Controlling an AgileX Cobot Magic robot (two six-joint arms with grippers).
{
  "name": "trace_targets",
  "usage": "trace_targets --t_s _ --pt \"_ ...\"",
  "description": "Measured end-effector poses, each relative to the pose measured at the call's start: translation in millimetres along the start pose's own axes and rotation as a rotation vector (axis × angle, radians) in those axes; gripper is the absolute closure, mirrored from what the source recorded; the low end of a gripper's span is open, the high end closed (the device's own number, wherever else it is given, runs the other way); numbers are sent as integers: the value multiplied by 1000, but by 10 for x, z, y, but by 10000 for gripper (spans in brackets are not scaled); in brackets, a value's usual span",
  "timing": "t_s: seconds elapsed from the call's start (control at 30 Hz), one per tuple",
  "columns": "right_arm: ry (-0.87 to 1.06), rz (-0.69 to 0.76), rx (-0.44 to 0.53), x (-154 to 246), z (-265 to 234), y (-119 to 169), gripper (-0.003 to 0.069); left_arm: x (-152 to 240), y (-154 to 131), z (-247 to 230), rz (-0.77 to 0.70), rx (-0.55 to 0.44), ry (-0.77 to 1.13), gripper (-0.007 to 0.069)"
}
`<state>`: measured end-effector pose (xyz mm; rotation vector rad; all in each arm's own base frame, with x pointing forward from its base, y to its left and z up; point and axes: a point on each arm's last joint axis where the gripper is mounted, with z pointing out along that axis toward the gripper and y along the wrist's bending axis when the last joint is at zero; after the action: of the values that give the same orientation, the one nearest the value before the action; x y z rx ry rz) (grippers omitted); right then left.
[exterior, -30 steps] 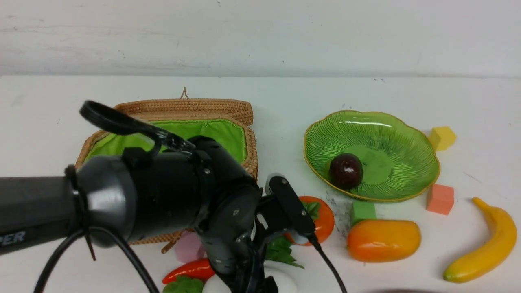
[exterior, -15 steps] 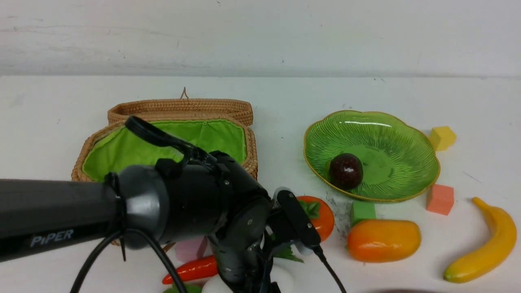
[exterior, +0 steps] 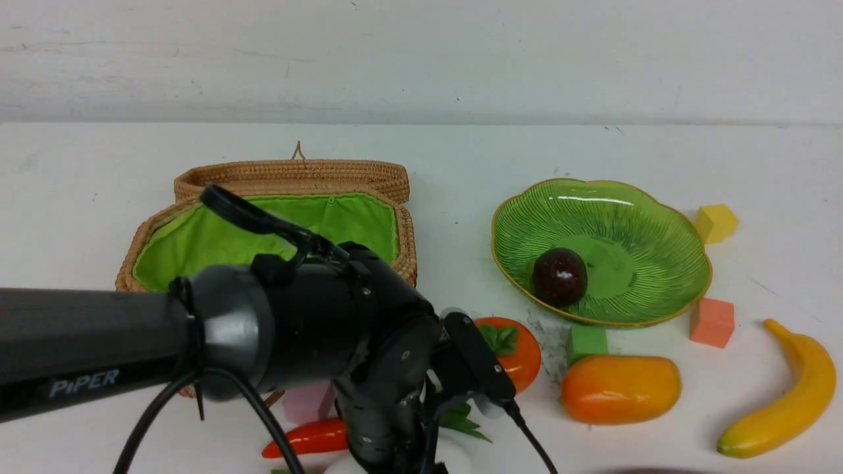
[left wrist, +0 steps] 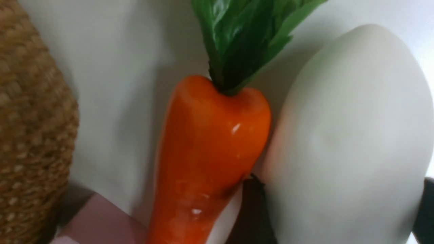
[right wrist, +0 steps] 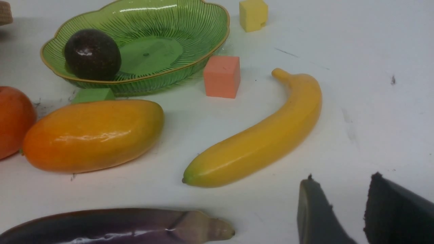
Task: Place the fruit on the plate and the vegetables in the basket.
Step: Take a daikon with your left arm and place it on the basket on the left.
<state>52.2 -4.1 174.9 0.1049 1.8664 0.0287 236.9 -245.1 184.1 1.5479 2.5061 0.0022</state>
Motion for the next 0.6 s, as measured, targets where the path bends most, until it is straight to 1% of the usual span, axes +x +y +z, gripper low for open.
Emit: trace_targets --t_s 0.2,0.47,0.6 --pt "0 0 0 0 0 0 414 24 -18 -18 -13 21 28 94" --pt "0 0 0 0 0 0 414 31 -123 -99 -77 129 2 105" --pt "0 0 0 0 0 0 414 32 -132 -204 -84 137 -31 109"
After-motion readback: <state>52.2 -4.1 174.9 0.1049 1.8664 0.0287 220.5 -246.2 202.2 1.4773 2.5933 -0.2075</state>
